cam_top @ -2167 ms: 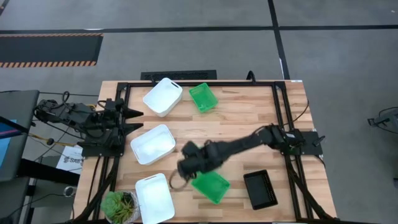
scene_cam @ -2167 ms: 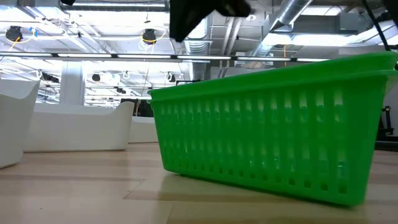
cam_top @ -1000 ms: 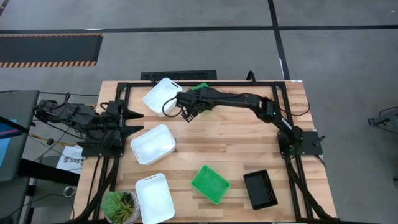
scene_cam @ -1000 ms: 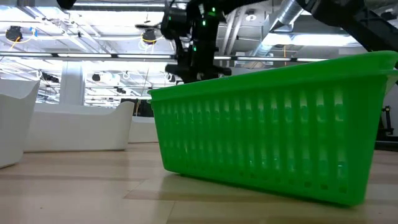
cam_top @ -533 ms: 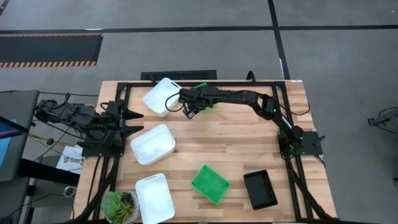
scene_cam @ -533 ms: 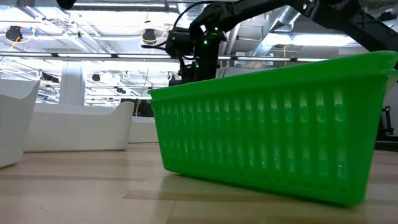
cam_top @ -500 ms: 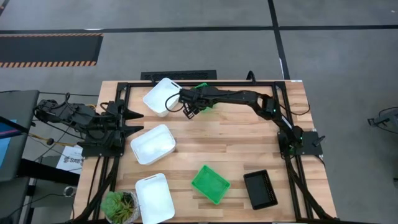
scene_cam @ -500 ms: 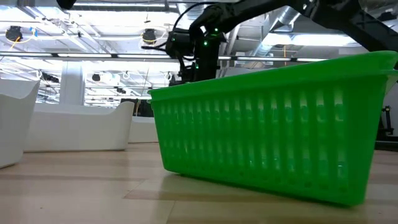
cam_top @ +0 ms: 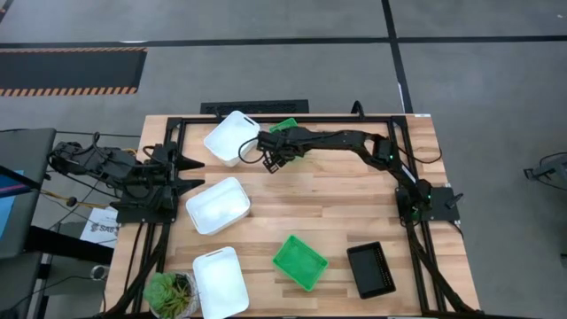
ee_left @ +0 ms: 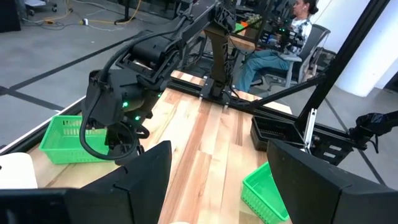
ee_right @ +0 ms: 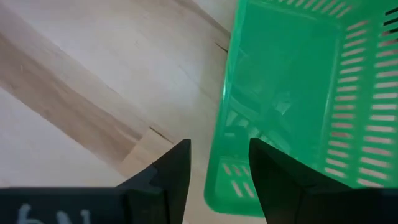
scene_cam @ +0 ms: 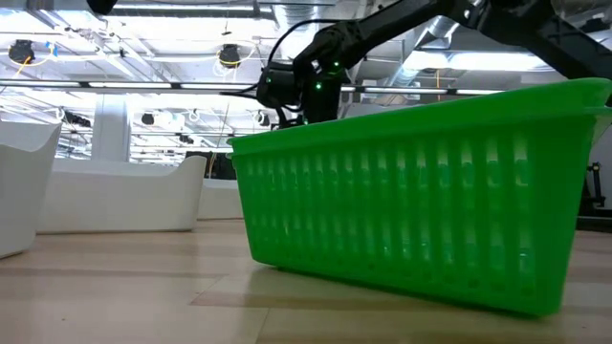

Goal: Stack baskets by color
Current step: Stack the top green bin on the bottom green bin

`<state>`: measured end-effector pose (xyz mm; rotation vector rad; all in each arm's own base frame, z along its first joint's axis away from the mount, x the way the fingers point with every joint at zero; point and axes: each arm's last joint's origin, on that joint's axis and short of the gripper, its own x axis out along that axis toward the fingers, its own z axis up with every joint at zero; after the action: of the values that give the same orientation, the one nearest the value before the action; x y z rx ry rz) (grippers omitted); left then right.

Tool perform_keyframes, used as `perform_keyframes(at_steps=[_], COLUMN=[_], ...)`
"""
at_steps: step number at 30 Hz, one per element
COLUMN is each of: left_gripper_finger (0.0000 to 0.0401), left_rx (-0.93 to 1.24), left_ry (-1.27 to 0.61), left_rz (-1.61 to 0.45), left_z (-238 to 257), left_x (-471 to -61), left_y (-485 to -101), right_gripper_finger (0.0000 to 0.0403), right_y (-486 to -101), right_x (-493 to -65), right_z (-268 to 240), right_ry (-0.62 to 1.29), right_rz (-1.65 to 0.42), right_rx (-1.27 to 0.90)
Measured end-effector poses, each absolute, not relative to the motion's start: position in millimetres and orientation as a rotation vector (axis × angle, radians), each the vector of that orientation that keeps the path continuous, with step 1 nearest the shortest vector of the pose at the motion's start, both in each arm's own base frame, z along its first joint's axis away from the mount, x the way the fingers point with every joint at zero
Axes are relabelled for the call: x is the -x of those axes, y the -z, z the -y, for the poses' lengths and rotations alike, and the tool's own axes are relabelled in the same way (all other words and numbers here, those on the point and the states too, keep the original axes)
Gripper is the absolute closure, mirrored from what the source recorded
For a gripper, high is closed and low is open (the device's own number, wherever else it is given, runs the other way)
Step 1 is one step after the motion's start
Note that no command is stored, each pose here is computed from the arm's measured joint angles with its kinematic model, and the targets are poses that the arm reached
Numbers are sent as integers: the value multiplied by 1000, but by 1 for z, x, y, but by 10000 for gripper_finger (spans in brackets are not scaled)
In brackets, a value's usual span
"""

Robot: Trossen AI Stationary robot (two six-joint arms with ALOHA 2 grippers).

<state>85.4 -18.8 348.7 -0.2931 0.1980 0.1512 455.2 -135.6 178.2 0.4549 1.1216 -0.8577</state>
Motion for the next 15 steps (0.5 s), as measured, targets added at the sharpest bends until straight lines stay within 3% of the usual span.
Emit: perform_keyframes(at_steps=[6,15], left_gripper_finger=[147,147], left_rx=[287,270], left_ry=[-154,-156], left_rz=[-210,-210], left_z=[19,19], left_x=[-85,-85], left_y=[-347,-347], right_gripper_finger=[254,381], right_y=[-175,-175], right_x=[-455,-454], right_z=[135,138], right_ry=[860,851], right_rz=[-1125,-1130], right_rx=[-463,-491])
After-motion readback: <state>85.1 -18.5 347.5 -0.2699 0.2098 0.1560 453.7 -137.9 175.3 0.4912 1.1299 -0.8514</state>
